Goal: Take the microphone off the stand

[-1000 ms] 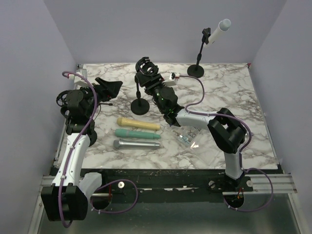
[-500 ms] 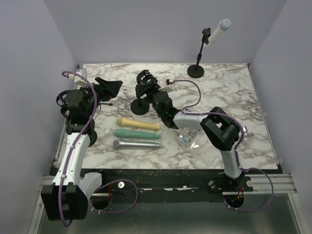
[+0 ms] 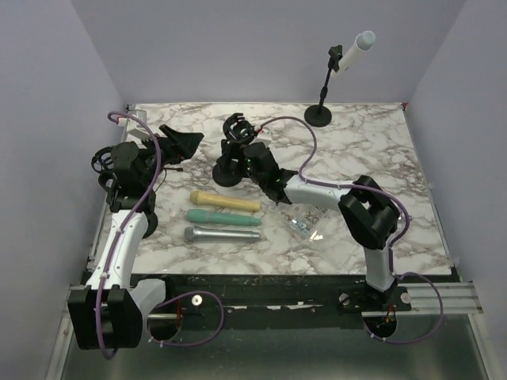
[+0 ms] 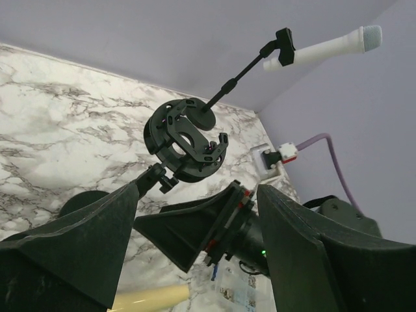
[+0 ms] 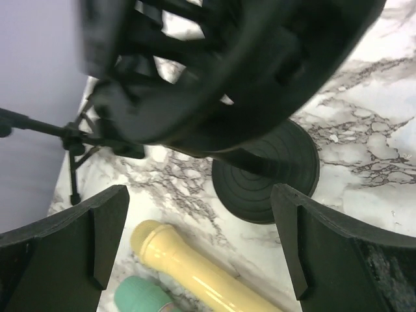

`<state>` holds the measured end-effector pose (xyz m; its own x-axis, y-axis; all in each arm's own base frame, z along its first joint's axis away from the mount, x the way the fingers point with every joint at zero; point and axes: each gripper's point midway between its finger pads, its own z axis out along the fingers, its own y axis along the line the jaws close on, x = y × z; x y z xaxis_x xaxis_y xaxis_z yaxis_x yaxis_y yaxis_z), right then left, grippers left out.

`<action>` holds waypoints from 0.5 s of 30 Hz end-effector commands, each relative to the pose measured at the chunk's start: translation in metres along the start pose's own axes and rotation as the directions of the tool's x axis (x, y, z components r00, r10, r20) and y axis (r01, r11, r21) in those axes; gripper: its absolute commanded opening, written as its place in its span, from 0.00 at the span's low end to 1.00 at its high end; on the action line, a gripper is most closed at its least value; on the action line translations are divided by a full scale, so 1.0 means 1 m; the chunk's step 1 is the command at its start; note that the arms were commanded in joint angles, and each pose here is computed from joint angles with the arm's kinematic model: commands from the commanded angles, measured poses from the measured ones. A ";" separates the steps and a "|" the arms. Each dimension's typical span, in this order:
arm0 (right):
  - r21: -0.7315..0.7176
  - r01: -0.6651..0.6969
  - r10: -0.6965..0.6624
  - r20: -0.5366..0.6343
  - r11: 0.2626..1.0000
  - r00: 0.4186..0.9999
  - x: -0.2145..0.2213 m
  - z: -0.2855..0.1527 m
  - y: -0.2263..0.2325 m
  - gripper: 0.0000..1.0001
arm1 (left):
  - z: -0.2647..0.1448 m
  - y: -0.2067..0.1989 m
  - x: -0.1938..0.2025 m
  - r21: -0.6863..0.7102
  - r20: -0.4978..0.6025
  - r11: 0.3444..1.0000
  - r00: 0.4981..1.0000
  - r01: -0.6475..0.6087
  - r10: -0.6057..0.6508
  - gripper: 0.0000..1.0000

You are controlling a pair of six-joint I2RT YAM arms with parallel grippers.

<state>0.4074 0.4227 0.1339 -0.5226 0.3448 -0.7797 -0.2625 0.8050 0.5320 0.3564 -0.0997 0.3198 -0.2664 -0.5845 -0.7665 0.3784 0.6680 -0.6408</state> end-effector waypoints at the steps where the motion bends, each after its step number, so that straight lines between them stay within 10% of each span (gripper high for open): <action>1: -0.078 0.035 -0.034 0.019 0.996 0.999 -0.040 -0.031 0.034 1.00 | 0.003 -0.006 0.000 0.048 -0.008 0.998 0.999 -0.047 0.047 0.76; 15: -0.102 0.239 -0.230 0.087 0.966 0.969 -0.042 -0.166 -0.027 1.00 | 0.033 -0.015 0.068 0.154 -0.194 0.953 0.937 -0.262 0.290 0.76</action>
<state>0.3250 0.3373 0.2105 -0.4328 0.2438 -0.8679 -0.4249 0.7940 0.4349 0.3595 -0.1527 0.2798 -0.3649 -0.3867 -0.8469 0.4816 0.7001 -0.5272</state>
